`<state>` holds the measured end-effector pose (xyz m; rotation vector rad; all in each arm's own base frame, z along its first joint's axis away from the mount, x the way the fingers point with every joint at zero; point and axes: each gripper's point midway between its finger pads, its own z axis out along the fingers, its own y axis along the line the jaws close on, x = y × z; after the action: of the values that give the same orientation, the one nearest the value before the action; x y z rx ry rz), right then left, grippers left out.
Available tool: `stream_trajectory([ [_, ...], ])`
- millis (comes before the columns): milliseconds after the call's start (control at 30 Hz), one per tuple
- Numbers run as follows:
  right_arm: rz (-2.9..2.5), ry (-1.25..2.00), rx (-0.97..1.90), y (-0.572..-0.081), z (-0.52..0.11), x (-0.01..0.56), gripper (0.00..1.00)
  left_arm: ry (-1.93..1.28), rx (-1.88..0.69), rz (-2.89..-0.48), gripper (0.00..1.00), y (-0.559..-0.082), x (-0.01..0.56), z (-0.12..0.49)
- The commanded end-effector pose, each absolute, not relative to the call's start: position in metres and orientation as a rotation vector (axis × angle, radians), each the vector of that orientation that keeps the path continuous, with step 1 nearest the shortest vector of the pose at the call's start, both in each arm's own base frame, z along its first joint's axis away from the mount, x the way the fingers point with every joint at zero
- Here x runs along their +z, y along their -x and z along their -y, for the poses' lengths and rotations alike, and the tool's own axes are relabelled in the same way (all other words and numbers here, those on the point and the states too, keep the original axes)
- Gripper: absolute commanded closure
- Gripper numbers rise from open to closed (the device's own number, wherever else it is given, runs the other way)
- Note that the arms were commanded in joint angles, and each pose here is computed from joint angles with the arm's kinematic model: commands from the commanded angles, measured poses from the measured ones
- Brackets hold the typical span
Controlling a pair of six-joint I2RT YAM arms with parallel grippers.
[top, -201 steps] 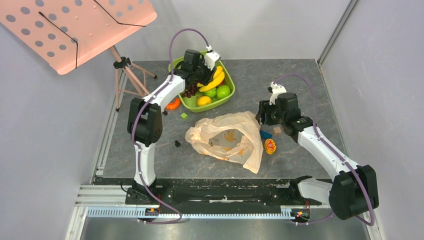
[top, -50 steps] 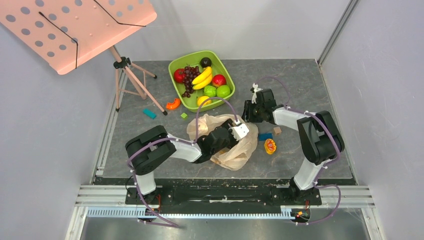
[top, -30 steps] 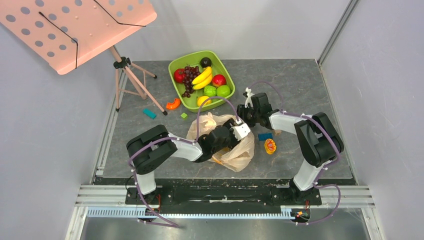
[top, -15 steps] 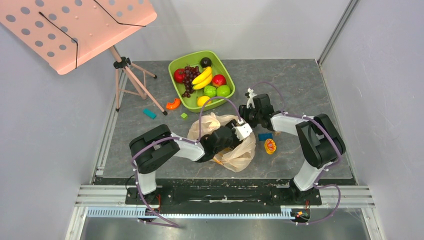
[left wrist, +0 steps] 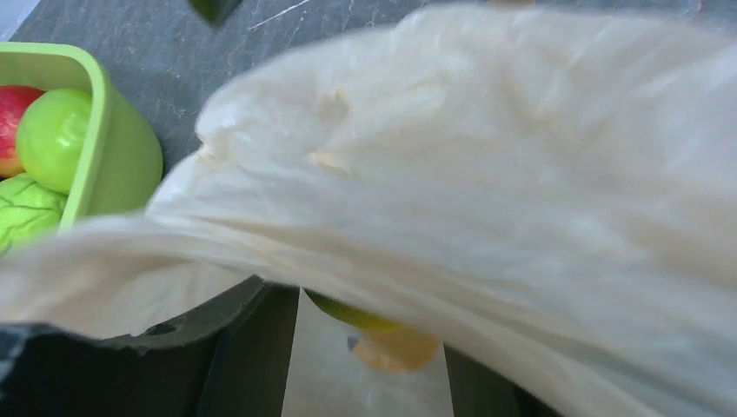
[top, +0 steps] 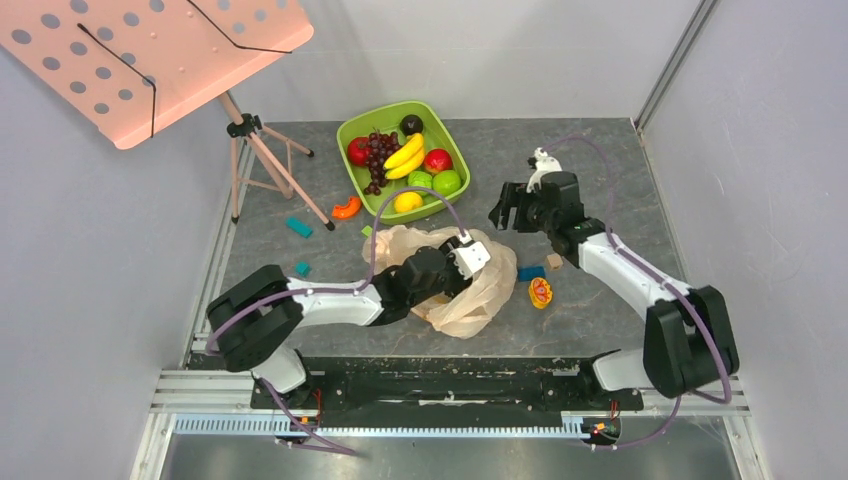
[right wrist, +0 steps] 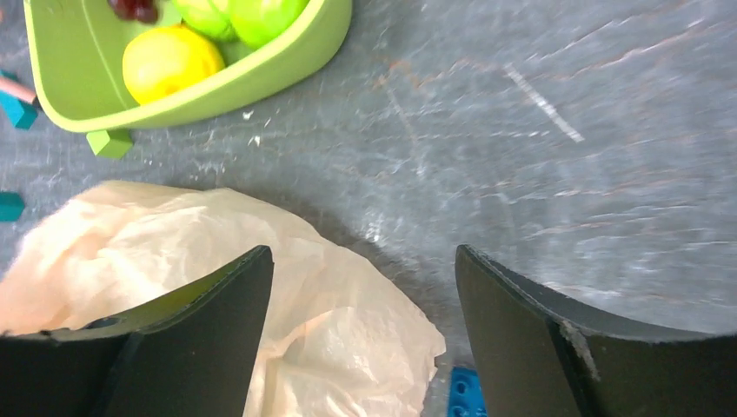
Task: Take the fake fruits out of the plastic bag
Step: Take out the fake fruit from the plastic bag.
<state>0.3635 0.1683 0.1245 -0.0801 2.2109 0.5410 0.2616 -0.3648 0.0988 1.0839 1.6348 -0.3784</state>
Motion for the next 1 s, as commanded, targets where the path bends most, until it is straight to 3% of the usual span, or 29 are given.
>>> stream_trajectory([
  [0,-2.136,0.077,0.394,-0.365,-0.137,0.157,0.17,-1.036,-0.444,-1.618,0.64,-0.251,0.123,0.357],
  [167,-2.104,0.098,0.341,-0.35,-0.118,0.179,0.09,-1.032,-0.429,-1.616,0.63,-0.248,0.136,0.347],
  [667,-2.044,0.085,0.341,-0.328,-0.108,0.199,0.08,-1.191,-0.378,-1.905,0.62,-0.212,0.149,0.304],
  [967,-2.024,0.128,0.403,-0.323,-0.118,0.208,0.07,-1.147,-0.239,-1.971,0.6,-0.207,0.187,0.261],
])
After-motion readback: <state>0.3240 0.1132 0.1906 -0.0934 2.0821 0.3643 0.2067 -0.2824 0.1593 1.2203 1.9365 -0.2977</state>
